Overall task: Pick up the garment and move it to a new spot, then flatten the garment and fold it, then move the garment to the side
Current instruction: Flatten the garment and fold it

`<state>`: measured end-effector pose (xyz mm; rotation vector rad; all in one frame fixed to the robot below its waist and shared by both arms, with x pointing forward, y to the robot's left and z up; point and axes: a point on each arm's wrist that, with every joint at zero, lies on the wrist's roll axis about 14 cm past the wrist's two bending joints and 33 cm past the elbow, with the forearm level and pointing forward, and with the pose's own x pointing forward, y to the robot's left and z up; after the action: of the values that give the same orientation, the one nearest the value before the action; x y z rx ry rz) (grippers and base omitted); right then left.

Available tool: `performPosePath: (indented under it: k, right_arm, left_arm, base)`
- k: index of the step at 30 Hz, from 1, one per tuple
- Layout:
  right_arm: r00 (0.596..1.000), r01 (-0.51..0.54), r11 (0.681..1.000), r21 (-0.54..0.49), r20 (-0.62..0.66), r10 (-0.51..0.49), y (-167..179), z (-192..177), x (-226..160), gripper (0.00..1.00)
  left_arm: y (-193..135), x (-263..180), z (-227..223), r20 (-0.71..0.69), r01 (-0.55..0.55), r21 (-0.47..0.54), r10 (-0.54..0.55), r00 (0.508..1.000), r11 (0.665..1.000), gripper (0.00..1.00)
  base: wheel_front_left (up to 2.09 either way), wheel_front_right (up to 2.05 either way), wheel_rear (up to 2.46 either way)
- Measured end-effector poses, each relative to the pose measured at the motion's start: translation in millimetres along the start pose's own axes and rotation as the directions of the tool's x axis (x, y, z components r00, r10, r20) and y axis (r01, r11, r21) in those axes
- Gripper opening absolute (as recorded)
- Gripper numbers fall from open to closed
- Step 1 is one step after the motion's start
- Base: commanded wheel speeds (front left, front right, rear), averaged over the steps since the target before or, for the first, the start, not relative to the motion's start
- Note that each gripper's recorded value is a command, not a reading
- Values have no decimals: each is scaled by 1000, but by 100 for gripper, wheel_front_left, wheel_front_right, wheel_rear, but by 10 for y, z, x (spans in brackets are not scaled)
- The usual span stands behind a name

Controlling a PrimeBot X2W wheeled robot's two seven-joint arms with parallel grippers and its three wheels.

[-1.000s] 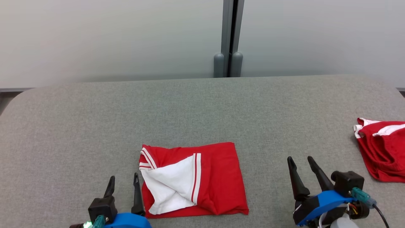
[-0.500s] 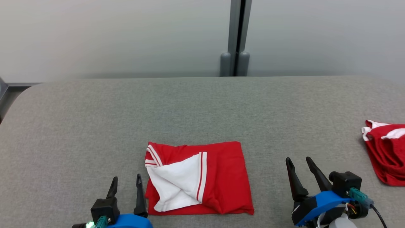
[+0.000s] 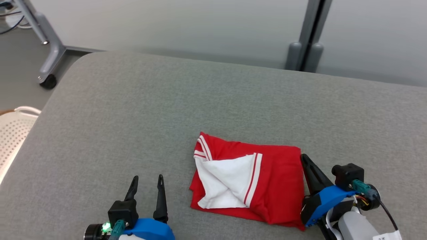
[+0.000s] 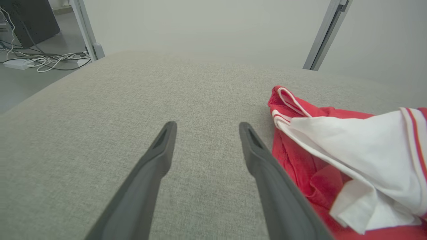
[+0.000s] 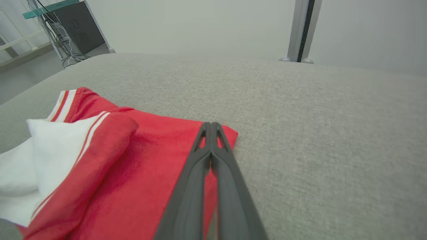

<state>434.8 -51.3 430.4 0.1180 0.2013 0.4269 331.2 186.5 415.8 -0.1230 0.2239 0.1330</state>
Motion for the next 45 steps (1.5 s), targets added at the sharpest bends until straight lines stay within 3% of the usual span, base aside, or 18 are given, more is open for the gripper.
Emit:
performPosePath:
  k: [8, 14, 19, 21, 24, 28, 32, 33, 34, 35, 45]
  right_arm:
    - [971, -215, 975, -52, -113, 209, 613, -353, 285, 0]
    - [895, -434, 900, -33, -129, 426, 1354, -441, 184, 0]
    - [852, -518, 855, -35, -110, 512, 1587, -355, 45, 0]
    - [860, -507, 861, -34, -91, 503, 1526, -282, 45, 0]
    - [901, -432, 901, -26, -43, 431, 1251, -109, 130, 0]
    - [962, -270, 963, -12, 26, 271, 704, 117, 191, 0]
    - [994, -98, 995, -15, 53, 99, 154, 175, 60, 0]
    - [997, -51, 999, -13, 61, 52, 12, 195, 14, 18]
    - [998, -13, 1000, -16, 67, 14, -102, 206, -37, 50]
    - [997, 29, 999, -14, 77, -28, -224, 234, -90, 100]
    - [962, 253, 967, 9, 100, -253, -733, 213, -657, 100]
  left_arm:
    - [282, -87, -55, -21, -104, -23, 103, 994, 994, 100]
    - [346, -103, -89, -35, -132, -26, 131, 991, 991, 100]
    - [220, -40, -56, -24, -91, -29, 90, 996, 995, 100]
    - [154, 3, -30, -17, -68, -26, 67, 998, 997, 100]
    - [56, 88, 39, 2, -34, -20, 34, 999, 999, 100]
    - [-53, 161, 58, 8, 2, -11, -2, 1000, 1000, 100]
    - [-149, 240, 64, 9, 31, -2, -31, 999, 1000, 100]
    - [-172, 257, 60, 8, 39, 5, -39, 999, 999, 100]
    - [-194, 275, 66, 9, 47, 12, -47, 999, 999, 100]
    - [-217, 290, 71, 10, 53, 14, -53, 999, 999, 100]
    - [-328, 337, 161, 39, 89, 31, -91, 995, 996, 100]
  base:
    - [0, 0, 0]
    - [0, 0, 0]
    - [0, 0, 0]
    - [0, 0, 0]
    - [0, 0, 0]
    - [0, 0, 0]
    - [0, 0, 0]
    - [0, 0, 0]
    - [0, 0, 0]
    - [0, 0, 0]
    - [0, 0, 0]
